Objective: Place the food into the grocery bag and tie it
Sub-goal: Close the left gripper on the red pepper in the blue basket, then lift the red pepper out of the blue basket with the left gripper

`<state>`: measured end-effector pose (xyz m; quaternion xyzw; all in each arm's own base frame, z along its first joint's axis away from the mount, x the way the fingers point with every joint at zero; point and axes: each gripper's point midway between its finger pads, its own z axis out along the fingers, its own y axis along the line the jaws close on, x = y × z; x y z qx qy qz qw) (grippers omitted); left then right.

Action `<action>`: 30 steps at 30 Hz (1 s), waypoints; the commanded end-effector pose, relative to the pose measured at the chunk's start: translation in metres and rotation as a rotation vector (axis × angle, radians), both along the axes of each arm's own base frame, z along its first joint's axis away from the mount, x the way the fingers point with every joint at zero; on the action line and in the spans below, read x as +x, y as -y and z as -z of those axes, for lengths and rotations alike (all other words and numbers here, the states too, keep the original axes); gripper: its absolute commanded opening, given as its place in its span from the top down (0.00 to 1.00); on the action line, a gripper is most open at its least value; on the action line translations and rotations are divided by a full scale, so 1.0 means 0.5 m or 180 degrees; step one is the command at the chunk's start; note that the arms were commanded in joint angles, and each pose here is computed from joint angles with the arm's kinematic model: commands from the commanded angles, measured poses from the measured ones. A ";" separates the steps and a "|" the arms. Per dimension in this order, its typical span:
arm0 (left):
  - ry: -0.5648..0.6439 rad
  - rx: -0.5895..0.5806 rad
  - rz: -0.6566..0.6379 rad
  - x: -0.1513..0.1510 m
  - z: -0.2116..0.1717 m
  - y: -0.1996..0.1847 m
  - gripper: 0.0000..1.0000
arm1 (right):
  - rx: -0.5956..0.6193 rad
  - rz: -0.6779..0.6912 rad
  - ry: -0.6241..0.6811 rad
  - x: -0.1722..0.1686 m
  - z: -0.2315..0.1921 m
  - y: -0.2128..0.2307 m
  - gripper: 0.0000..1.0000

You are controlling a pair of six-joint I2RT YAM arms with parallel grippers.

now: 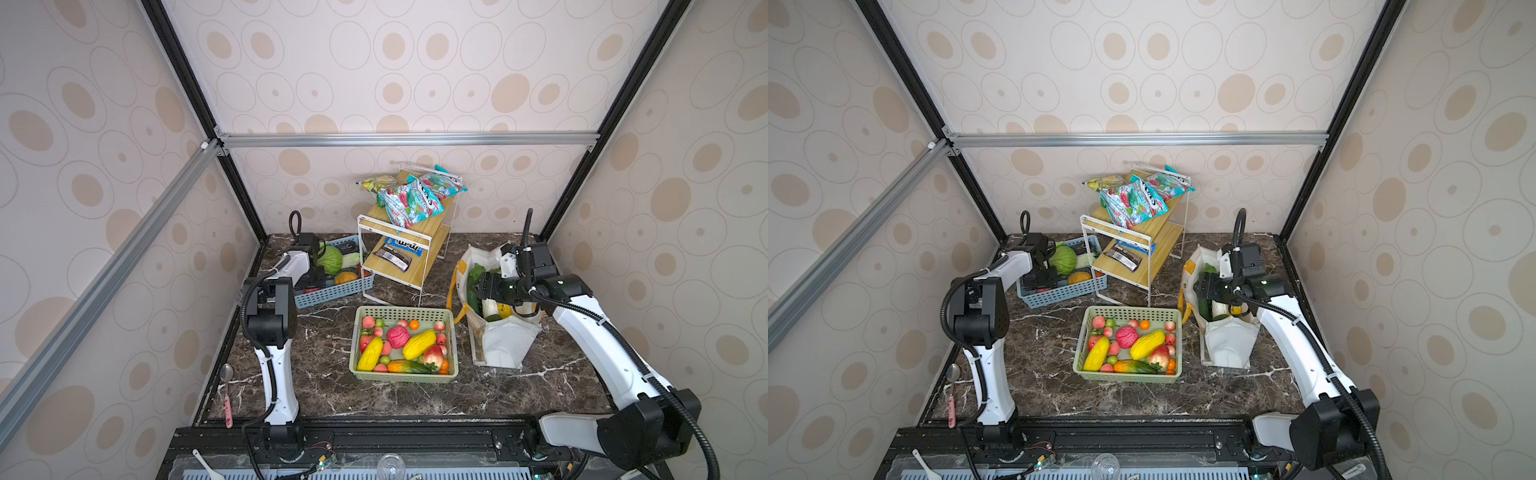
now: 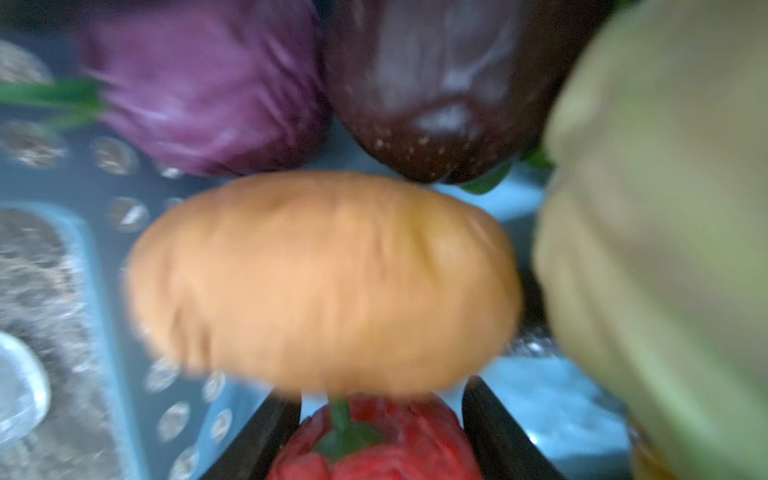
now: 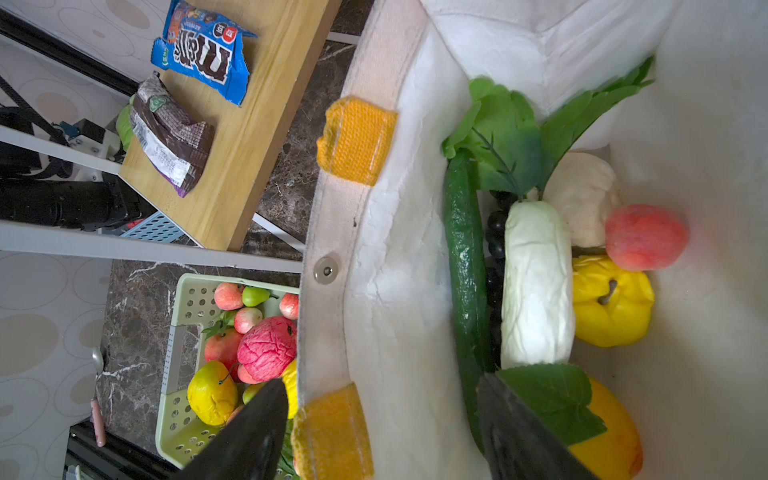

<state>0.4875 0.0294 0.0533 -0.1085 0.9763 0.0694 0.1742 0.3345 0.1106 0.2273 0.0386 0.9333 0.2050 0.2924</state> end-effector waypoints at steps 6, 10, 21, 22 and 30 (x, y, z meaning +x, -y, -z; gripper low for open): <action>0.0189 -0.0004 0.0026 -0.002 -0.085 0.003 0.46 | -0.0049 -0.0015 0.0031 -0.008 -0.008 0.003 0.25; 0.0304 -0.0002 0.0031 0.001 -0.118 0.004 0.45 | -0.0054 -0.0012 0.0044 -0.010 -0.011 0.004 0.25; 0.0775 -0.0258 0.0084 0.012 -0.237 0.030 0.44 | -0.0026 -0.0007 0.0045 -0.013 -0.013 0.003 0.25; 0.0828 -0.0321 0.0110 0.011 -0.249 0.038 0.44 | -0.0018 -0.0011 0.0055 -0.012 -0.015 0.002 0.25; 0.1319 -0.0861 0.0250 -0.016 -0.343 0.097 0.43 | 0.0082 -0.0045 0.0067 -0.014 -0.020 -0.009 0.25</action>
